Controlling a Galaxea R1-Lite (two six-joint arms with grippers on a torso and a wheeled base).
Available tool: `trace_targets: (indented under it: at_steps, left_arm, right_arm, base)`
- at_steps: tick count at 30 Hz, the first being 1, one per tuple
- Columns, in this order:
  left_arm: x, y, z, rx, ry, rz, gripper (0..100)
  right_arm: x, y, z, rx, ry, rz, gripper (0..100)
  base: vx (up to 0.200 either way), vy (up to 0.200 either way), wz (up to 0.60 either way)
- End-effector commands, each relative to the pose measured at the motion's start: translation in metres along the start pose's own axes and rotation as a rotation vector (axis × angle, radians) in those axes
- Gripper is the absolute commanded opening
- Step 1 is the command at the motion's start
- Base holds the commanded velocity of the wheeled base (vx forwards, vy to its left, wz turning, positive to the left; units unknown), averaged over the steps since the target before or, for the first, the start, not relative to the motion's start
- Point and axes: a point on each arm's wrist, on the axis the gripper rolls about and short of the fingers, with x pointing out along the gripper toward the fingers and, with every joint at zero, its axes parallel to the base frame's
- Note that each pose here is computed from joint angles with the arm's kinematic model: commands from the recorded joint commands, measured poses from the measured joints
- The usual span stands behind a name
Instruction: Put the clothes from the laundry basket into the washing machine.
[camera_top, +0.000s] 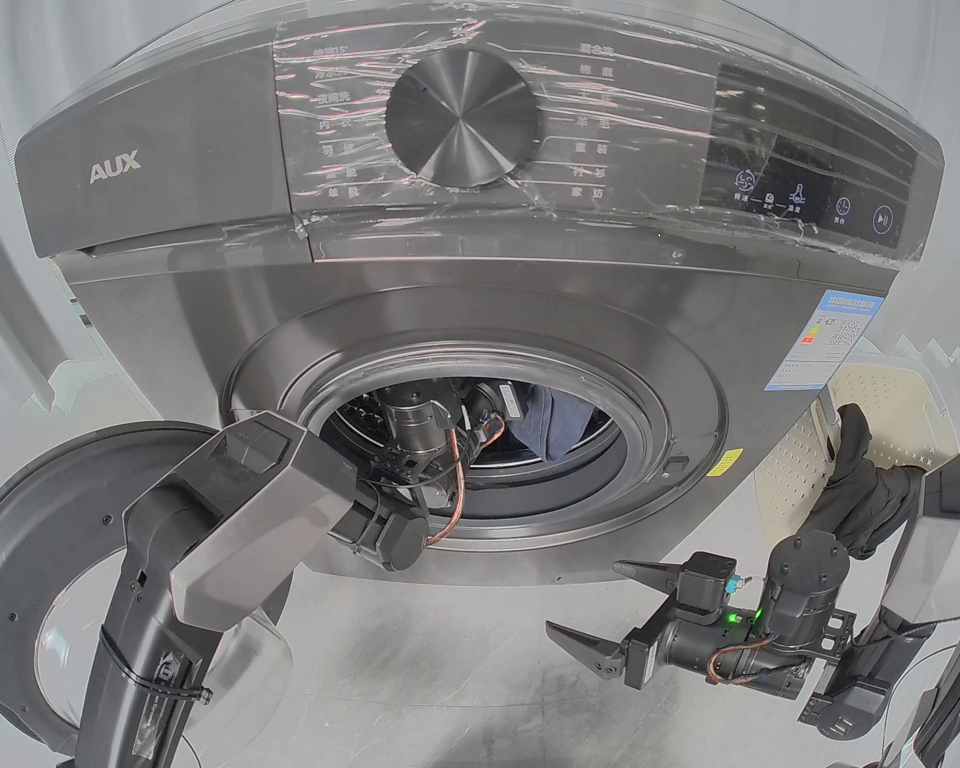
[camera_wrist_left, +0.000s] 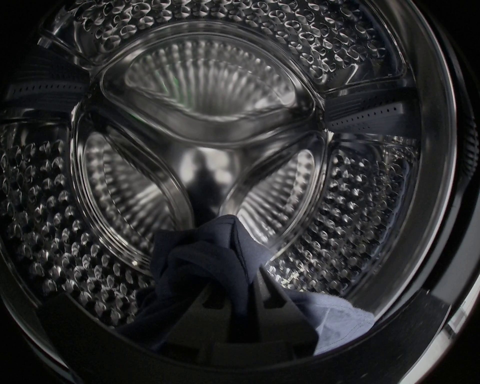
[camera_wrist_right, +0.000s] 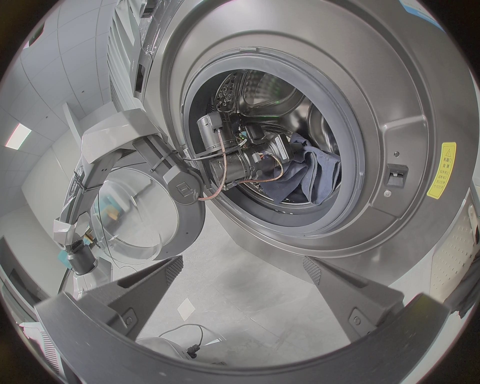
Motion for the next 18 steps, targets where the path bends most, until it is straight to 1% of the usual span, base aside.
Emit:
trace_targets:
  at_steps: [1, 2, 7, 10, 11, 13, 15, 18]
  left_arm:
    - [0.014, 0.012, -0.008, 0.013, -0.065, 0.046, 0]
    - [0.016, 0.014, -0.009, 0.012, -0.076, 0.055, 0]
    - [0.02, 0.015, -0.008, 0.012, -0.09, 0.056, 0]
    - [0.025, 0.018, -0.005, 0.014, -0.104, 0.061, 0]
    - [0.026, 0.023, -0.007, 0.017, -0.1, 0.069, 0]
    - [0.029, 0.024, -0.009, 0.025, -0.105, 0.073, 0]
    - [0.031, 0.024, -0.01, 0.039, -0.112, 0.073, 0]
    - [0.032, 0.024, -0.013, 0.041, -0.107, 0.071, 0]
  right_arm:
    - [0.001, 0.0, 0.0, -0.001, -0.003, 0.001, 100]
    - [0.001, 0.0, 0.0, 0.001, -0.003, 0.001, 100]
    - [0.001, 0.0, 0.0, -0.001, -0.003, 0.001, 100]
    - [0.001, 0.0, 0.0, 0.001, -0.003, 0.001, 100]
    - [0.001, 0.0, 0.0, -0.001, -0.003, 0.001, 100]
    - [0.001, 0.0, 0.0, 0.001, 0.0, -0.001, 100]
    - [0.001, 0.0, 0.0, 0.001, 0.0, -0.001, 100]
    - [0.001, -0.001, 0.0, 0.002, 0.001, -0.004, 100]
  base:
    - [0.0, 0.0, 0.0]
    - [0.0, 0.0, 0.0]
    - [0.0, 0.0, 0.0]
    - [0.0, 0.0, 0.0]
    - [0.0, 0.0, 0.0]
    - [0.0, 0.0, 0.0]
    - [0.0, 0.0, 0.0]
    - [0.0, 0.0, 0.0]
